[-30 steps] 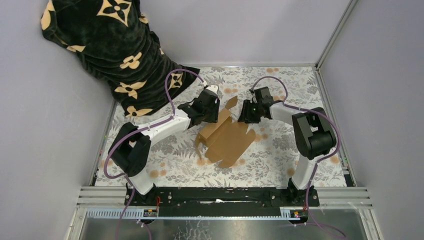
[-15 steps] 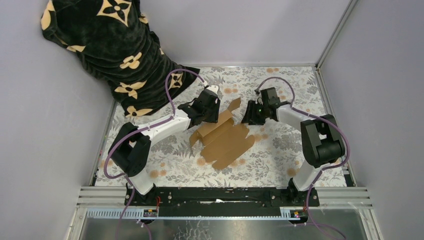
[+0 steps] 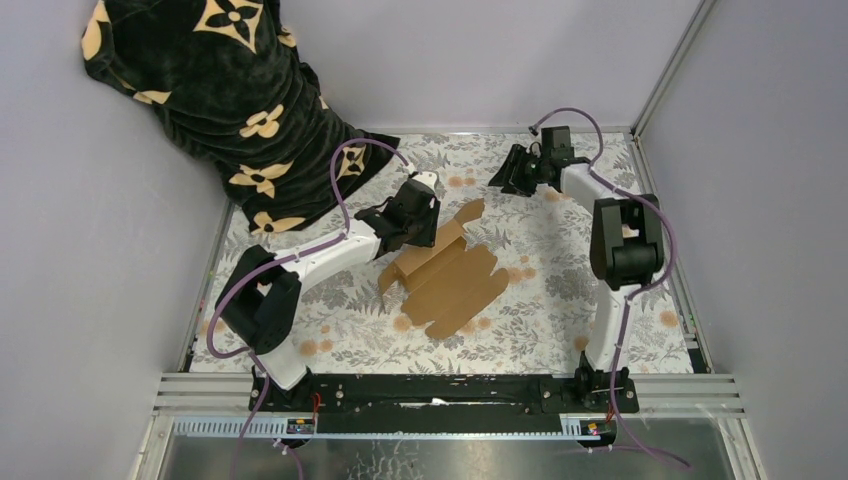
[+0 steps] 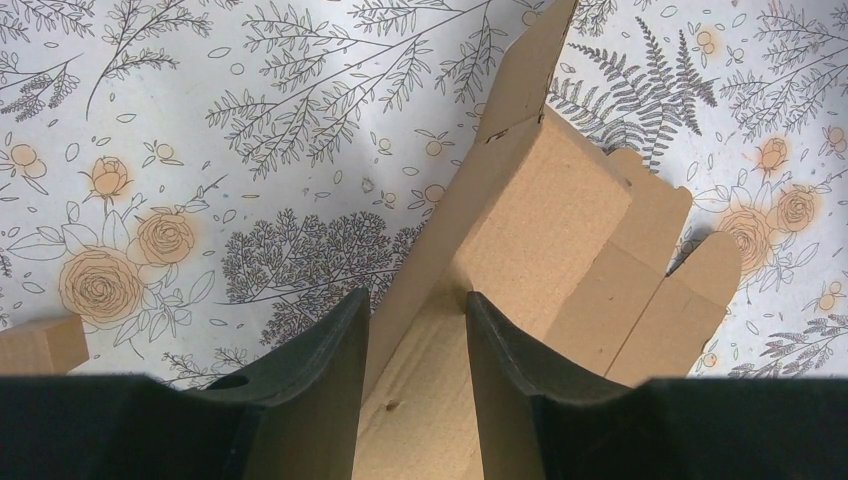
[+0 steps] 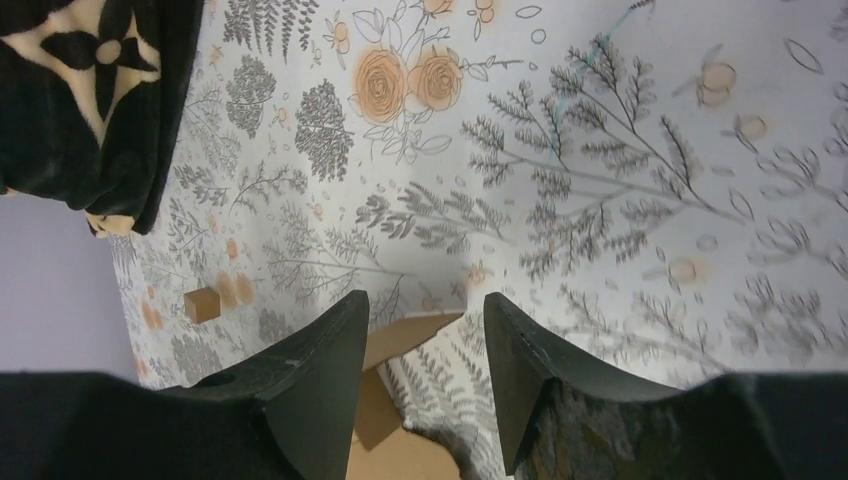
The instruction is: Fold the paper box
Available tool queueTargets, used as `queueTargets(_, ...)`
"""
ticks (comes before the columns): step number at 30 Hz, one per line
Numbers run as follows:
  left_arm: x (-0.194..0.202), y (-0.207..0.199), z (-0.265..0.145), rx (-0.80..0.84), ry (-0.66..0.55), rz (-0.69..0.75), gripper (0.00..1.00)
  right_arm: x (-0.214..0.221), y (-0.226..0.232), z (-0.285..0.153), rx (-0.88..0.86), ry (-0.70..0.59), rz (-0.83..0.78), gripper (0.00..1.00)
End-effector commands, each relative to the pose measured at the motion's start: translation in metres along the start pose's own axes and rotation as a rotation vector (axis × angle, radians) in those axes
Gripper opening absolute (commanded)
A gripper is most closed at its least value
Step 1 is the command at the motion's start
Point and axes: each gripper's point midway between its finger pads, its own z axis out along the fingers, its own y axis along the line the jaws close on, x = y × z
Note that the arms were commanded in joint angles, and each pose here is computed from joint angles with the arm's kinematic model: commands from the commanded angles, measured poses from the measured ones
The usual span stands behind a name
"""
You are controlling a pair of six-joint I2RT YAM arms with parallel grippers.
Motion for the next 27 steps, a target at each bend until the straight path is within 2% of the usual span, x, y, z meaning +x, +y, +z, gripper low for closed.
queueTargets(1, -0.001, 0.002, -0.003, 0.007, -0.017, 0.018, 0.47, 0.004, 0.01, 0.021, -0.076, 0.094, 0.026, 0.54)
queueTargets(7, -0.004, 0.007, -0.002, 0.014, -0.021, -0.002, 0.47, 0.019, 0.008, 0.031, -0.117, 0.148, 0.038, 0.54)
queueTargets(17, -0.009, 0.015, -0.005, 0.013, -0.03, -0.025, 0.48, 0.038, 0.034, 0.038, -0.166, 0.215, -0.027, 0.53)
queueTargets(27, -0.007, 0.015, -0.007, 0.019, -0.03, -0.028, 0.48, 0.07, 0.035, 0.018, -0.166, 0.238, -0.041, 0.51)
